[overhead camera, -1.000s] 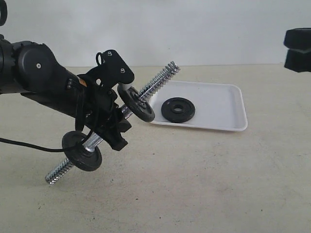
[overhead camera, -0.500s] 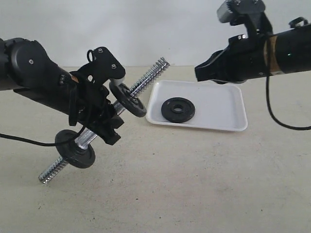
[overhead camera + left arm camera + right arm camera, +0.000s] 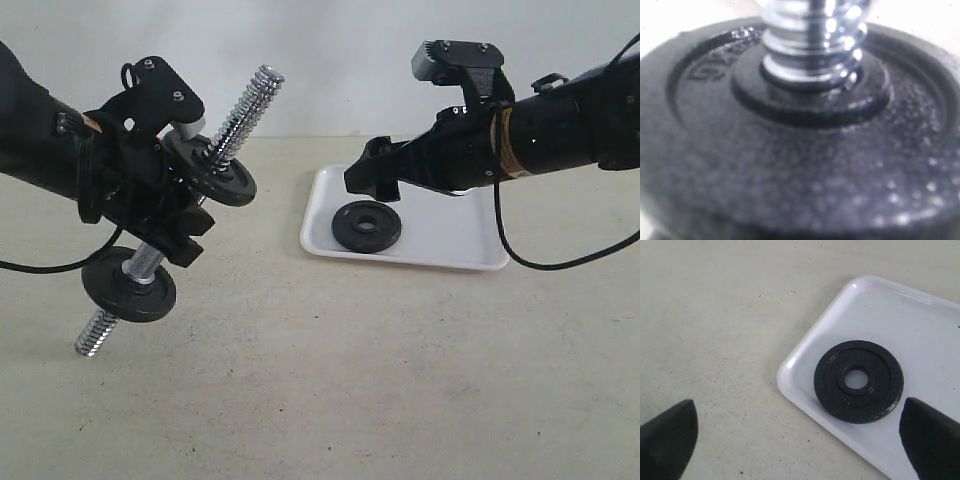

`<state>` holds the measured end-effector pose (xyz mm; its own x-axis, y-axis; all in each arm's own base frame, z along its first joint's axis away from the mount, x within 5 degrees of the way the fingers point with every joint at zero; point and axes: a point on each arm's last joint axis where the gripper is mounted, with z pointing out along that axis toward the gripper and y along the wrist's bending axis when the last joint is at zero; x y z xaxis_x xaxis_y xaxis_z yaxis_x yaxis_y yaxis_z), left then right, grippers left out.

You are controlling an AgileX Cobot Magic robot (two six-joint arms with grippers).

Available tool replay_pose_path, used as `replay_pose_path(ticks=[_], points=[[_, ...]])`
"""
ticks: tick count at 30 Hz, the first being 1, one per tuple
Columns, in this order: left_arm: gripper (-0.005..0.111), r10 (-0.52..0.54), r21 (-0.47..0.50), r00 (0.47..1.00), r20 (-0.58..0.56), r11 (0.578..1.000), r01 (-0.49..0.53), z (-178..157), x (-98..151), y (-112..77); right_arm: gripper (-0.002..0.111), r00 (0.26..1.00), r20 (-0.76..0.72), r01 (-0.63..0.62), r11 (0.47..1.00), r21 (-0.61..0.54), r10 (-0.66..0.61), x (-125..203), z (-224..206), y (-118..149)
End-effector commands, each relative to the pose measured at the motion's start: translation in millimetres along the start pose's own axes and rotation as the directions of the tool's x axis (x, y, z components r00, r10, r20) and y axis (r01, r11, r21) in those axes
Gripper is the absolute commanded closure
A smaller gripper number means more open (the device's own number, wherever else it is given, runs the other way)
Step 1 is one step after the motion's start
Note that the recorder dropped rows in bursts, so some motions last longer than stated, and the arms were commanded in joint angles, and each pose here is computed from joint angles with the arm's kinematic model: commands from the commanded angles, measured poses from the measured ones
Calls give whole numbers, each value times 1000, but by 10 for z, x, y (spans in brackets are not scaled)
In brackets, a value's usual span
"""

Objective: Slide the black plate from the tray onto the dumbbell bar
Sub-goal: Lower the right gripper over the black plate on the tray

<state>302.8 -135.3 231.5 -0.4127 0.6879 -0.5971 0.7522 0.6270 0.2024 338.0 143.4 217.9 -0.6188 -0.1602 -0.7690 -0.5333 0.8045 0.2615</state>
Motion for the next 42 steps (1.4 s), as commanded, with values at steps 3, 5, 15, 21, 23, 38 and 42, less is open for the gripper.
replay_pose_path(ticks=[3,5,15,21,23,38,42], points=[[102,0,-84,992,128,996,11,-231,-193,79,4,999,29,19,998,67,-21,-117,162,1],[102,-5,-69,993,119,998,13,-229,-184,66,4,999,22,31,997,77,-33,-124,294,32],[102,-6,-50,995,102,999,11,-226,-169,48,4,998,-35,-43,997,60,45,-8,745,26],[102,-6,-46,995,99,999,11,-226,-166,45,4,998,-52,22,1000,-8,-22,-3,740,88],[102,-6,-44,995,98,999,11,-225,-165,43,4,990,-44,137,991,-7,-137,-27,739,85],[102,-7,-30,996,86,999,9,-224,-154,30,4,551,-576,814,238,530,-604,-257,400,-565],[102,-7,-30,996,86,999,9,-224,-154,30,4,696,-644,718,303,627,-318,-192,208,-719]])
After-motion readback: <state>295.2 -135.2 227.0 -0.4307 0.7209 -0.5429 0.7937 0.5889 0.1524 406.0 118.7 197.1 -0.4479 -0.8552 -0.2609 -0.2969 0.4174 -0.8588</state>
